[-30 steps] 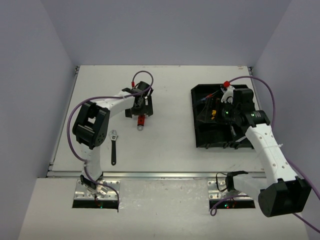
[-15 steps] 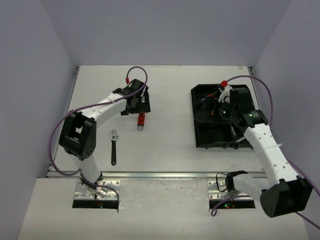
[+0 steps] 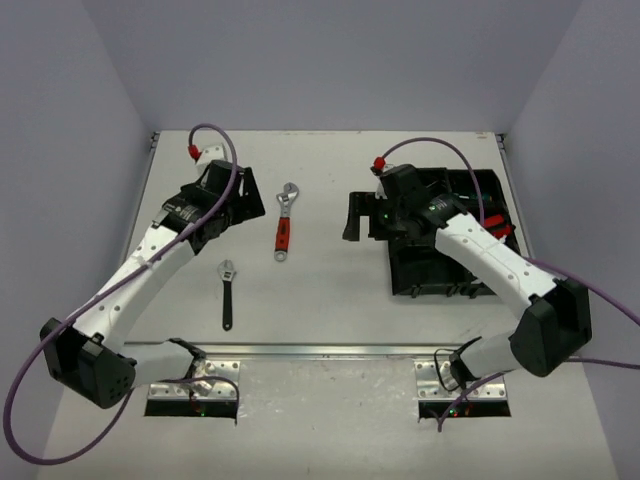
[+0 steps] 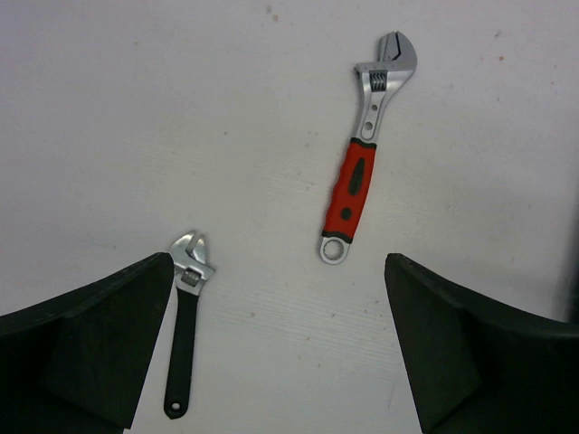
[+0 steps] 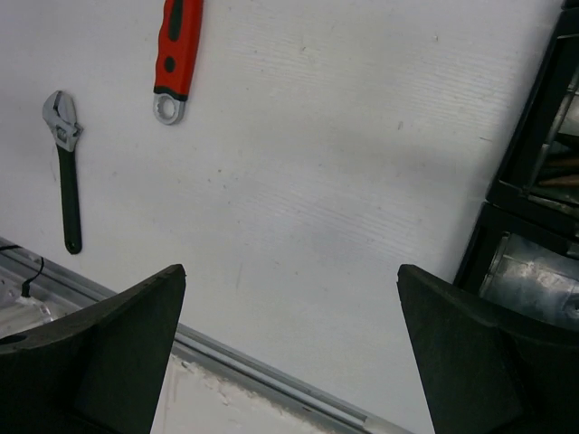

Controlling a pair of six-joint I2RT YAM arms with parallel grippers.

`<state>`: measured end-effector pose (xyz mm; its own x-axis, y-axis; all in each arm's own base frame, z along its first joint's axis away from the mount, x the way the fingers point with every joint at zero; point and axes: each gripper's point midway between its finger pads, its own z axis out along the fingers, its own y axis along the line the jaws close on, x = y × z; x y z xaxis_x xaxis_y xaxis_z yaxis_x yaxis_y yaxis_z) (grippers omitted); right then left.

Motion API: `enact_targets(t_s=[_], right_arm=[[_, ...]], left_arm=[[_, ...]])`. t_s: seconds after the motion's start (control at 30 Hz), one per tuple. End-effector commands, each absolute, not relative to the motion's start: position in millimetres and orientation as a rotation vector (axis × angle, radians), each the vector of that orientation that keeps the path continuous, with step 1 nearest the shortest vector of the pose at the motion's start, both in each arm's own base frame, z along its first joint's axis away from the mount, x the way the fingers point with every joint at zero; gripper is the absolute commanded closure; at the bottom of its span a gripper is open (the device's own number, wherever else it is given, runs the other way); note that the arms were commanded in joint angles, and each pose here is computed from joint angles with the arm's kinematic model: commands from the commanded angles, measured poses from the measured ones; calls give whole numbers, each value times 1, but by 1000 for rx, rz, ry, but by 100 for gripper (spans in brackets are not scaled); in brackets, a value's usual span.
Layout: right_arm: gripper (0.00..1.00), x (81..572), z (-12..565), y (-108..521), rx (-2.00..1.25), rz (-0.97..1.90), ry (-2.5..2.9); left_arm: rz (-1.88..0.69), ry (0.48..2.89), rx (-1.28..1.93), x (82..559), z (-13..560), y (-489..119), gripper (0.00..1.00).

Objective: Sort the tools into containers

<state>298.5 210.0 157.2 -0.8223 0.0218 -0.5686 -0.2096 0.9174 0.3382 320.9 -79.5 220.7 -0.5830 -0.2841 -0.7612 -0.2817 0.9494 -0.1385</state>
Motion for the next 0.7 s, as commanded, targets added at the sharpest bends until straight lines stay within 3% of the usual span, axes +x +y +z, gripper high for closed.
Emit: enact_targets(t_s=[0.0,0.23,0.43,0.67], right_arm=[[1,325,174,235,-51,418,2388],[1,326,211,218,21,371,2249],[1,315,227,204,-27,334,2236],[1,296,235,194,-87,363,2194]], left_arm=[[18,2089,-410,299,248,-53,0],[-158,2264,-286,309,205,-98,0],[-293,2279,-300,322,192,-123,0],[-252,2401,-270,337,154,-139,0]])
